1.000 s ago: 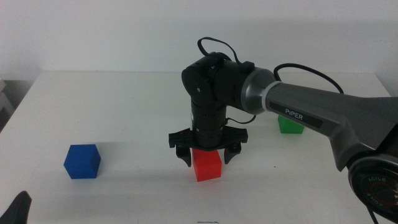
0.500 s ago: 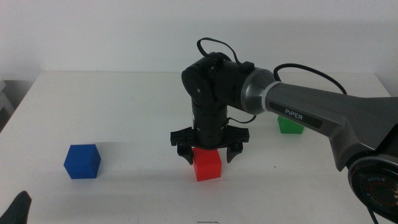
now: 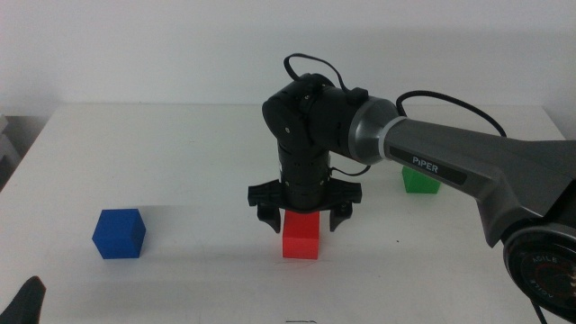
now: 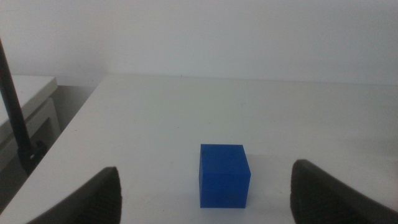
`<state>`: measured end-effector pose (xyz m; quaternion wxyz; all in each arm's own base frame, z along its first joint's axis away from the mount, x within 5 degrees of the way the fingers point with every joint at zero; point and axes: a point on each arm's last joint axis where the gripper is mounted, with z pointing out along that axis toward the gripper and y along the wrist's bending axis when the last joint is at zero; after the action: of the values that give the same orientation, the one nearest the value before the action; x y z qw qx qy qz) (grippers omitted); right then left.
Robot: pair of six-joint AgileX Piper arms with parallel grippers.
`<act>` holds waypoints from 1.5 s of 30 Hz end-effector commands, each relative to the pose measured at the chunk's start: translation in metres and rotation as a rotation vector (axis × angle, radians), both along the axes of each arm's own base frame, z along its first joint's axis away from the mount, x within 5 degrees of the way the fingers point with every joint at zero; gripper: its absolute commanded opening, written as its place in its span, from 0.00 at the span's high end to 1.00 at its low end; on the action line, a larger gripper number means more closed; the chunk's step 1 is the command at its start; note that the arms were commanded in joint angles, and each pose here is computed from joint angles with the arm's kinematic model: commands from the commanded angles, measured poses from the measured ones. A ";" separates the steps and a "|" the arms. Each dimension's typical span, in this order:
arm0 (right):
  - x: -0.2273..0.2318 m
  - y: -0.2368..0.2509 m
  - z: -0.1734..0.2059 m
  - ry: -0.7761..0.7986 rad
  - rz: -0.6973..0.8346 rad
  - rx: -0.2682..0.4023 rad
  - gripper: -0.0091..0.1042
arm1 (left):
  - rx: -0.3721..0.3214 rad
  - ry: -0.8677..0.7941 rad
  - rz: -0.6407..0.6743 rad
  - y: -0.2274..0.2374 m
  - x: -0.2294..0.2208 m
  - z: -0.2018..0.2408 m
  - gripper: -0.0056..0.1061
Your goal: Stack red cubes first, then green, then blue cubes in a specific spot.
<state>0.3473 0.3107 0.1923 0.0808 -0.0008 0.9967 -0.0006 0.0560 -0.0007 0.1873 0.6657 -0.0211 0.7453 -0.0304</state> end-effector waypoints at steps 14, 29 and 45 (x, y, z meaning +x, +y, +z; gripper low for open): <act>-0.009 -0.014 0.088 -0.129 0.025 0.067 0.09 | -0.022 -0.104 -0.005 0.000 -0.001 0.010 0.12; 0.035 -0.129 0.177 -0.371 0.012 0.037 0.09 | -0.022 -0.104 -0.005 0.000 -0.001 0.010 0.12; 0.099 -0.203 0.099 -0.168 -0.049 0.011 0.09 | -0.022 -0.104 -0.005 0.000 -0.001 0.010 0.12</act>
<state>0.4549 0.1169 0.2597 0.1511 0.0223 0.9883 0.0020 0.0560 -0.0007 0.1873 0.6657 -0.0211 0.7453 -0.0304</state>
